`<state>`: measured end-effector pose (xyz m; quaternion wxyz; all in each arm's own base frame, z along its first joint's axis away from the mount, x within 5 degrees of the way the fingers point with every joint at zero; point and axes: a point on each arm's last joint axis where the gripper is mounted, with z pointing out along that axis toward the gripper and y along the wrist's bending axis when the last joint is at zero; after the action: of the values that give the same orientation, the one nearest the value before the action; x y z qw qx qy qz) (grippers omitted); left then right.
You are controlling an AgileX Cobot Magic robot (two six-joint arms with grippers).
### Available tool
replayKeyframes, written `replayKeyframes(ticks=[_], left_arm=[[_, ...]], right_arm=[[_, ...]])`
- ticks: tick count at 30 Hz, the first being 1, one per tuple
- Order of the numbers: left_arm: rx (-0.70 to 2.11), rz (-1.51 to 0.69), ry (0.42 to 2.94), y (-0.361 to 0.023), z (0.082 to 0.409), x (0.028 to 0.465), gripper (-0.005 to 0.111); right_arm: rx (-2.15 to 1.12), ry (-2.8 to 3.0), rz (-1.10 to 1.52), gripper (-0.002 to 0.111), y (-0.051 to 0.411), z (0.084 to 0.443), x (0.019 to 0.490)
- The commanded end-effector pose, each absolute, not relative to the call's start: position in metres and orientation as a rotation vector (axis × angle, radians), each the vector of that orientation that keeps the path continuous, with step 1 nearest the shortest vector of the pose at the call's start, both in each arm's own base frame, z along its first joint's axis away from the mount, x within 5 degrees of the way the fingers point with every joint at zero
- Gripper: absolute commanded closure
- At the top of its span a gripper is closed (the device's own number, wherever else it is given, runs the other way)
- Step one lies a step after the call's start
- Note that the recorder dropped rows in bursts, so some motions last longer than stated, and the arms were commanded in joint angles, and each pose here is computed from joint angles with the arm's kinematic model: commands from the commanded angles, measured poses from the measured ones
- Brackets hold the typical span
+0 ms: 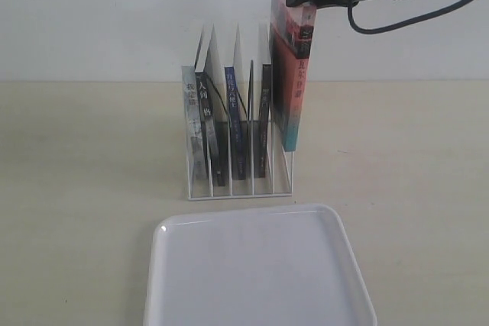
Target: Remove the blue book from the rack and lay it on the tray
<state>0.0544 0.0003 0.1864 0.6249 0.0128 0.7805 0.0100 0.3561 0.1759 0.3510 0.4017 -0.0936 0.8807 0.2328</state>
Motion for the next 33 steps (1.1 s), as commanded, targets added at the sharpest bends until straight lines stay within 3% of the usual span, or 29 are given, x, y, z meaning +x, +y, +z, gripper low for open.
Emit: replayKeyframes(ticks=[1,13,18,23,33], left_arm=[[0.029,0.018,1.787,0.000,0.186,0.054,0.102],[0.029,0.018,1.787,0.000,0.186,0.054,0.102],[0.029,0.018,1.787,0.000,0.186,0.054,0.102],[0.029,0.018,1.787,0.000,0.186,0.054,0.102],[0.029,0.018,1.787,0.000,0.186,0.054,0.102]], right_arm=[[-0.225,2.230,0.587,0.108,0.178,0.342,0.363],[-0.226,2.326,0.567,0.106,0.185,0.306,0.379],[-0.226,2.367,0.568,0.059,0.187,0.296,0.381],[-0.224,2.349,0.579,0.059,0.186,0.306,0.377],[-0.241,2.193,0.676,0.062,0.172,0.378,0.336]])
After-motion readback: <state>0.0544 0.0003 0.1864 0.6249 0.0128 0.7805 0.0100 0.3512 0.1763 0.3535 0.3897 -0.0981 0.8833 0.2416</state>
